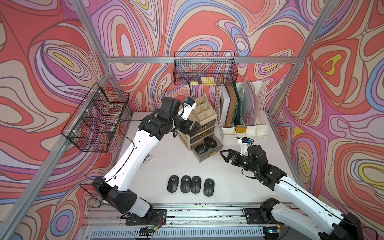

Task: Take the mice out of the drawer
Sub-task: Open the drawer in the storage box, then pick up the mouse from the drawer.

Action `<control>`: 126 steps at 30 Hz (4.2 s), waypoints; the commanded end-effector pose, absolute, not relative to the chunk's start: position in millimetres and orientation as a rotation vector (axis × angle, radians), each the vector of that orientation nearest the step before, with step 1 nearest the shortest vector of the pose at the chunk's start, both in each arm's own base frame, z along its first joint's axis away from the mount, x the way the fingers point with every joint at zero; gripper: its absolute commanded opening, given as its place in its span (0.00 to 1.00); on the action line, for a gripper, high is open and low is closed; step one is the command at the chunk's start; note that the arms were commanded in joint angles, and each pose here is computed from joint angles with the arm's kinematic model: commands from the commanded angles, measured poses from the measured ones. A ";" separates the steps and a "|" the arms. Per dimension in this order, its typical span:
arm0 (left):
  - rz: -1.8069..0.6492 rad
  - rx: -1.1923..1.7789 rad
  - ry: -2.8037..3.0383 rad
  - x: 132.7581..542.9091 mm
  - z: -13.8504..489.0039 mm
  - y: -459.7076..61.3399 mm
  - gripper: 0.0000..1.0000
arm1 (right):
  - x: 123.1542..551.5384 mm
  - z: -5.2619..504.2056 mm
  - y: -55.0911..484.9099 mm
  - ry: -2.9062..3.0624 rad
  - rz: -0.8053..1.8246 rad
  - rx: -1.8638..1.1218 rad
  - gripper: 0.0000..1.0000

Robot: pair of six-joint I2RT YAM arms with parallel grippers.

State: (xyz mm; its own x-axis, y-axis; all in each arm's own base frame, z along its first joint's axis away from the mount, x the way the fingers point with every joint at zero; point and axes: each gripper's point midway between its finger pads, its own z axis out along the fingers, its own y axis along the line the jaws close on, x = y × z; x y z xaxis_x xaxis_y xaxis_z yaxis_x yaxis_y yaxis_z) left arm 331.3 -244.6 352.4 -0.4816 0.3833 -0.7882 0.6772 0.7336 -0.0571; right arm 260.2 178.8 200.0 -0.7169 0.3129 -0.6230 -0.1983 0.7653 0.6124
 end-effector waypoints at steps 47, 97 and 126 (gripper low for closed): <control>0.166 0.999 2.484 399.8 107.6 -314.0 0.48 | 191.1 263.4 129.3 2.124 0.595 -0.296 0.98; 0.193 1.017 2.455 396.3 109.6 -306.0 0.12 | 196.8 255.4 130.7 2.159 0.576 -0.292 0.94; 0.003 1.428 2.605 368.8 64.2 -310.5 0.75 | 194.5 256.5 132.6 2.152 0.592 -0.306 0.94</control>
State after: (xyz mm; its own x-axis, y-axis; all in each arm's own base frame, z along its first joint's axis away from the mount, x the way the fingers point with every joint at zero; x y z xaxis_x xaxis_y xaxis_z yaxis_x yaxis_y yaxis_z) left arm 373.0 -308.9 67.2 -0.5292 0.8324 -0.1642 0.8238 0.5505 0.1355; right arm 195.0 130.2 255.5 -0.6119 0.0001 -0.7910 -0.3976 0.8645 0.3076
